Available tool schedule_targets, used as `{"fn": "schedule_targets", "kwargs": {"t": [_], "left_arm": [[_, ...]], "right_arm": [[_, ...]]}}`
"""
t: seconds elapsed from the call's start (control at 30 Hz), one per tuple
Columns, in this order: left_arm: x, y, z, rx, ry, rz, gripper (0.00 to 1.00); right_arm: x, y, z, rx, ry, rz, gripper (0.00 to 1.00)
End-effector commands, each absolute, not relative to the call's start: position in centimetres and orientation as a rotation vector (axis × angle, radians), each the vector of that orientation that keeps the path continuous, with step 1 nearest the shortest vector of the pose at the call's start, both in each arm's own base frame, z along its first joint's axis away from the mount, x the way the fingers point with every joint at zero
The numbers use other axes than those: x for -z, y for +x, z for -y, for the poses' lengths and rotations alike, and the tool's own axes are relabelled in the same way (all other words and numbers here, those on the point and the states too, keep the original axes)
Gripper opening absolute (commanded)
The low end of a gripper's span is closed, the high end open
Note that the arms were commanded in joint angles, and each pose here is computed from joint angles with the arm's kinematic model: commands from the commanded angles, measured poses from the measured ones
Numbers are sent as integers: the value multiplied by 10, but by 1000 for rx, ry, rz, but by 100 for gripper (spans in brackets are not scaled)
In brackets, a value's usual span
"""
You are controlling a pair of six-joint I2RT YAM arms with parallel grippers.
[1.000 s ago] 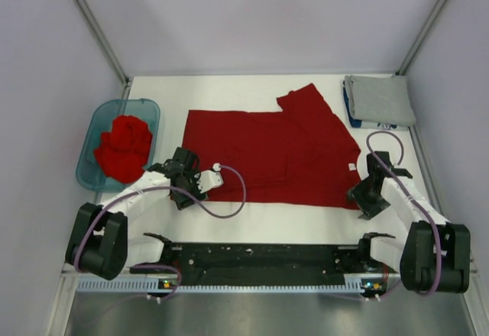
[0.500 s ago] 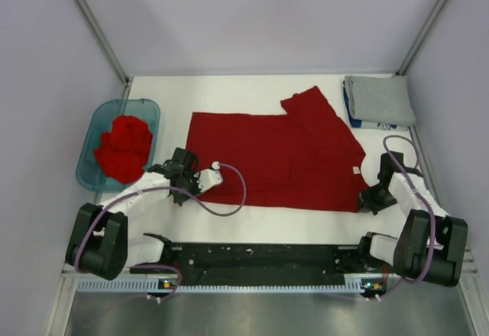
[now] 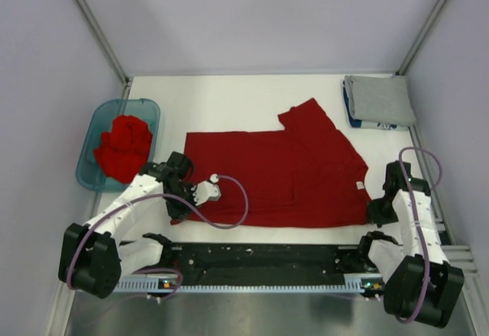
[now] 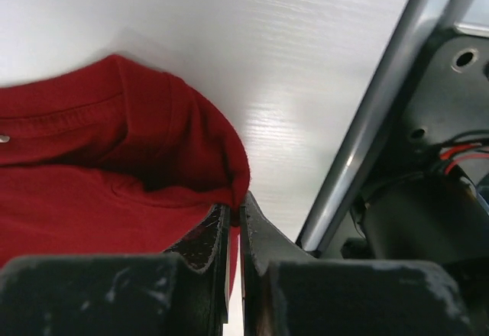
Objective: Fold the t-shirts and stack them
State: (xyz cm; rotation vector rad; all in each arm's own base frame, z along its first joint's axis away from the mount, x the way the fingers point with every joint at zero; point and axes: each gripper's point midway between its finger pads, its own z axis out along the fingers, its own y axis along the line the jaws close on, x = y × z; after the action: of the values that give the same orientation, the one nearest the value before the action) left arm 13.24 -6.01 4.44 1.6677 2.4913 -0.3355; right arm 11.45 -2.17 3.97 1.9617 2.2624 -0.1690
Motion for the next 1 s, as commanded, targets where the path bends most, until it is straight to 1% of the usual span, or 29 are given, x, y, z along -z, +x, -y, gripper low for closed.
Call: {"fn": "schedule_targets", "kwargs": {"t": [0.0,0.13,0.17,0.2,0.23,0.27,0.3,0.33,0.37,0.4,0.47,0.5,0.57,0.6,0.63,0.7,0.73,0.77,0.83,0.9,0.97], "left_arm": [[-63,111,53,376,1750,-2513,0],[-65,108,46,340,1765,-2539,0],[-67,107,45,342,1772,-2538,2],[-70,106,46,358,1781,-2532,10],[-74,104,48,386,1794,-2532,27],[-78,102,50,415,1795,-2535,42],[-84,105,52,421,1801,-2522,69],[-89,109,52,405,1802,-2515,73],[-95,118,51,356,1798,-2503,74],[-103,132,51,295,1772,-2485,74],[-121,169,52,149,1676,-2449,74],[-130,193,54,83,1602,-2420,78],[-152,239,57,-11,1463,-2362,83],[-157,258,59,-35,1419,-2346,85],[-165,276,59,-55,1370,-2338,86],[-168,310,61,-63,1296,-2363,83],[-179,330,62,-66,1239,-2356,78],[-177,344,62,-52,1204,-2382,73],[-178,375,60,-46,1124,-2408,65],[-171,399,57,-51,1076,-2452,64],[-150,418,51,-45,1020,-2539,64]], "right_arm": [[-63,107,22,168,2015,-2203,0],[-76,103,16,103,1976,-2204,0],[-78,103,15,83,1969,-2190,0],[-80,103,13,59,1970,-2174,0],[-82,105,10,26,1964,-2171,5],[-84,106,7,-4,1953,-2186,17],[-86,108,4,-31,1939,-2205,38],[-90,112,3,-51,1901,-2236,54],[-94,115,3,-61,1859,-2265,67],[-103,122,4,-85,1802,-2289,75],[-128,147,2,-193,1646,-2310,87],[-147,168,1,-275,1526,-2290,88],[-195,218,-9,-499,1179,-2195,86],[-219,241,-14,-569,1023,-2123,86],[-238,256,-16,-588,935,-2069,87],[-267,285,-8,-481,791,-2031,87],[-273,298,-3,-397,733,-2040,87],[-275,315,-3,-320,658,-2071,86],[-258,354,-8,-247,547,-2182,84],[-231,391,-19,-276,460,-2309,84],[-205,423,-28,-304,422,-2432,82]]}}
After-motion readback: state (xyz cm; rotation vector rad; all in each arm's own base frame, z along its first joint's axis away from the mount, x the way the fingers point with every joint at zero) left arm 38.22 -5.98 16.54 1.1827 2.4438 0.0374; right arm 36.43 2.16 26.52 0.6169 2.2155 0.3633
